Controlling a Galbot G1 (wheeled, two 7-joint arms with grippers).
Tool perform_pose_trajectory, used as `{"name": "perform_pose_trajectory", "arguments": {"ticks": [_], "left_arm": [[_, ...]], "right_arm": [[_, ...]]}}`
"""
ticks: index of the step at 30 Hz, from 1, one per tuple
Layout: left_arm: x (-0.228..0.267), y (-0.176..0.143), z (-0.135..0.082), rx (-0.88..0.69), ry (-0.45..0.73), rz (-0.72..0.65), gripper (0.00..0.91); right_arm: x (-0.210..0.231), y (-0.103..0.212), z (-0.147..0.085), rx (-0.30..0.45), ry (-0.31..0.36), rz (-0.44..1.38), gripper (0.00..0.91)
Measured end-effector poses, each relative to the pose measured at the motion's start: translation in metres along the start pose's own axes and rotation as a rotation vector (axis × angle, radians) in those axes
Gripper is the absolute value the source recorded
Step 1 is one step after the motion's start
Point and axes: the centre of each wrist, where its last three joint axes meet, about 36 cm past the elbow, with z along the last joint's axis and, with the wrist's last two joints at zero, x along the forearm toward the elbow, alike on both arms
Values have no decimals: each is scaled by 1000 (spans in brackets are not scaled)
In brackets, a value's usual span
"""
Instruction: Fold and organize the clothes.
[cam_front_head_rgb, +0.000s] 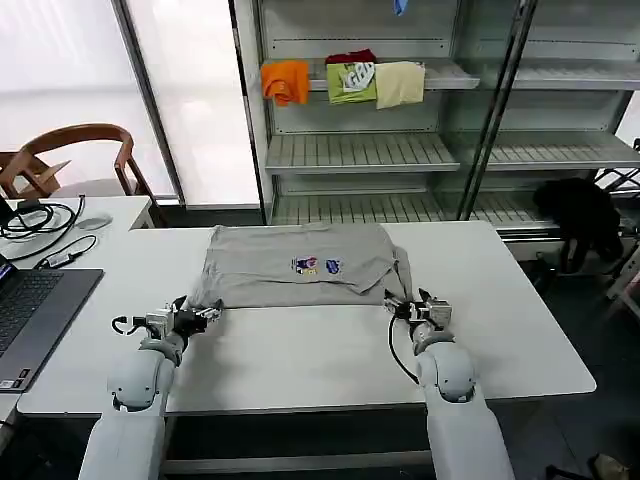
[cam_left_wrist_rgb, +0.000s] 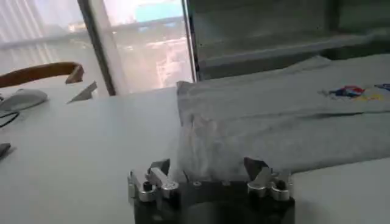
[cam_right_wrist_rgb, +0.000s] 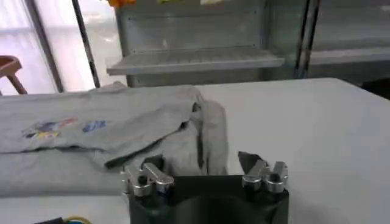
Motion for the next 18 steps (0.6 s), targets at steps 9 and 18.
{"name": "perform_pose_trajectory", "arguments": {"ticks": [9, 18], "left_arm": [[1, 2, 3, -6, 8, -3, 0], [7, 4, 3, -3, 6, -17, 0]], "right_arm": [[4, -3, 2, -3, 5, -16, 0], [13, -3, 6, -16, 11, -33, 0]]}}
